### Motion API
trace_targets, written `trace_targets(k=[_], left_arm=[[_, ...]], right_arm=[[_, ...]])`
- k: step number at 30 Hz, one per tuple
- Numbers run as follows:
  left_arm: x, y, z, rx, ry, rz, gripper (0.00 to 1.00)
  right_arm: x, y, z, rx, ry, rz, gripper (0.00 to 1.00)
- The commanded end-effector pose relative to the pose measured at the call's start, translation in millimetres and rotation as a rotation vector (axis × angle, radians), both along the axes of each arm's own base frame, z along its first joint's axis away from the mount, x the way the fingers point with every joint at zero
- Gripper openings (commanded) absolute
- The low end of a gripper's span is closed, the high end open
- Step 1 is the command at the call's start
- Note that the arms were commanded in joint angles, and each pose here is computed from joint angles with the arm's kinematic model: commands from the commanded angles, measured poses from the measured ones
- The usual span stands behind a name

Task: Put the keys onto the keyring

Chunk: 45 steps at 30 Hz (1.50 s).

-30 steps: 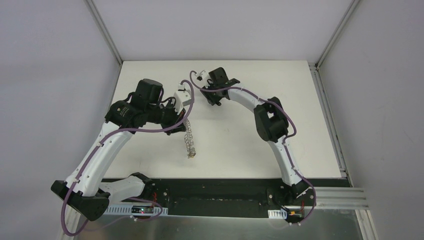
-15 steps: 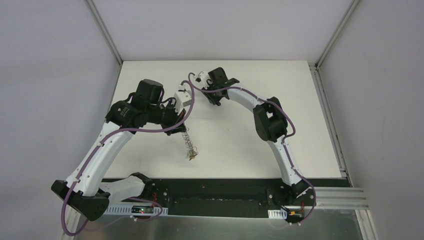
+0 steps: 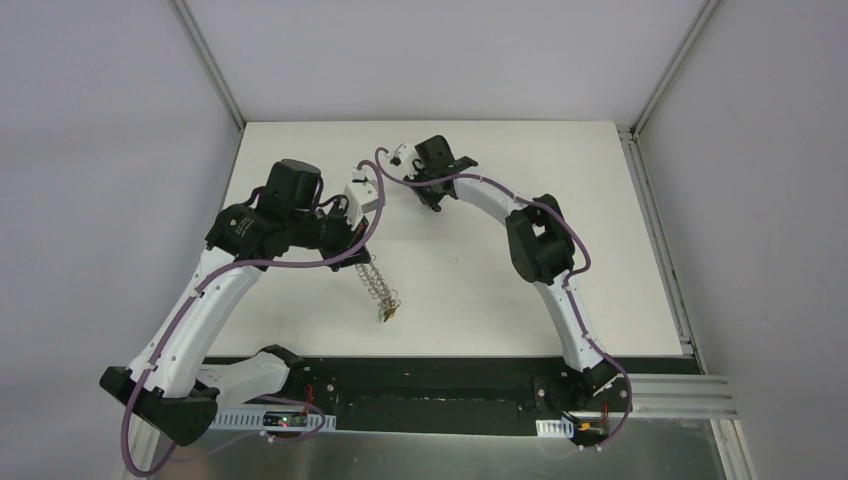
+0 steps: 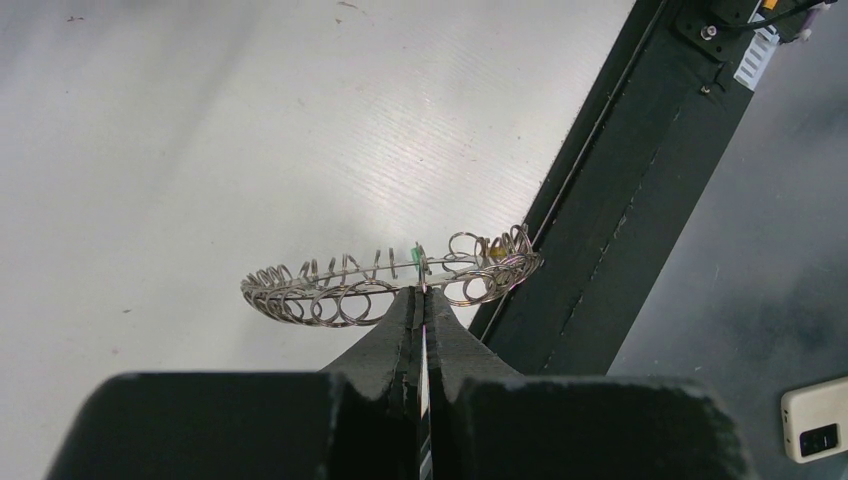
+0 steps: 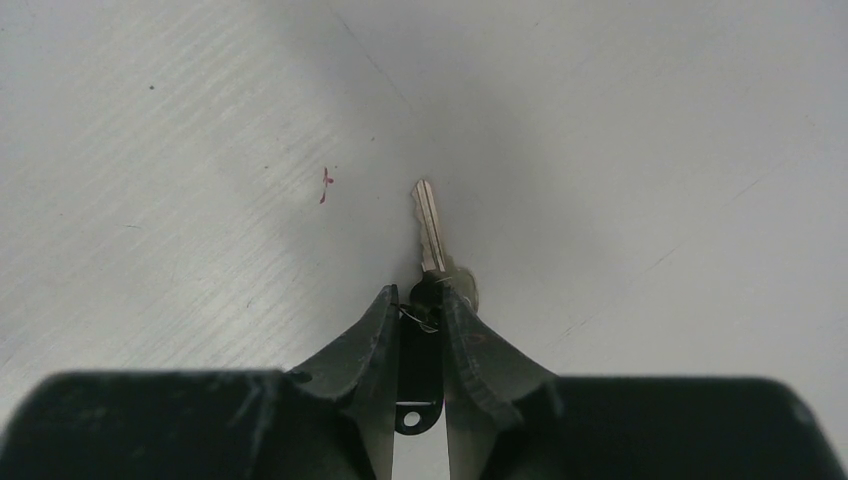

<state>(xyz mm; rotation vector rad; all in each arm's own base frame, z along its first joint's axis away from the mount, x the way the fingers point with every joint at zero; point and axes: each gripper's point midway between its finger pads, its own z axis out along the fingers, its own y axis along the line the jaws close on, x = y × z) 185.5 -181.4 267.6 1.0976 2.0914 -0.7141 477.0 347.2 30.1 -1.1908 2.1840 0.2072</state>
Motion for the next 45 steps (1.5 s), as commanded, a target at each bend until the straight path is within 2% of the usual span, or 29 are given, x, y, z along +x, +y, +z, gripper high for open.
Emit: trace_targets(k=[1,11,19,23,32,42,45], left_arm=[[-3.0,-3.7,12.6,-0.054,-0.039,-0.020,0.00],[-6.9,-3.6,16.7,-0.072,-0.048,-0.023,0.00],[-10.7,-4.9,21.7,-0.095,-0.056,-0.030,0.00],[-12.9,-5.1,22.3,-0.104,-0.054,-0.031,0.00],[-15.4,-3.5,22.4,-0.113,-0.061,-0.026,0.00],[-14.2,-2.1,18.8,-0.106,-0.067,-0.021,0.00],[-13.8,-2.3,19.1,-0.106,-0.068,-0.021,0.00]], right_arm=[[-4.8,-0.8,35.0,0.004,-0.028,0.004,0.09],[-23.3,-12.7,48.9,0.018,0.014,-0.065,0.01],[-50.1,-38.4,47.9,-0.003,0.065,-0.210,0.00],[-62.8,-47.1,45.7,-0.009,0.082,-0.229,0.00],[-72.2,-54.9,39.3,-0.029,0.091,-0.224,0.01],[-83.2,-45.6,71.6,0.055,0.087,-0.155,0.00],[-88.2,-50.3,62.4,0.031,0.100,-0.149,0.00]])
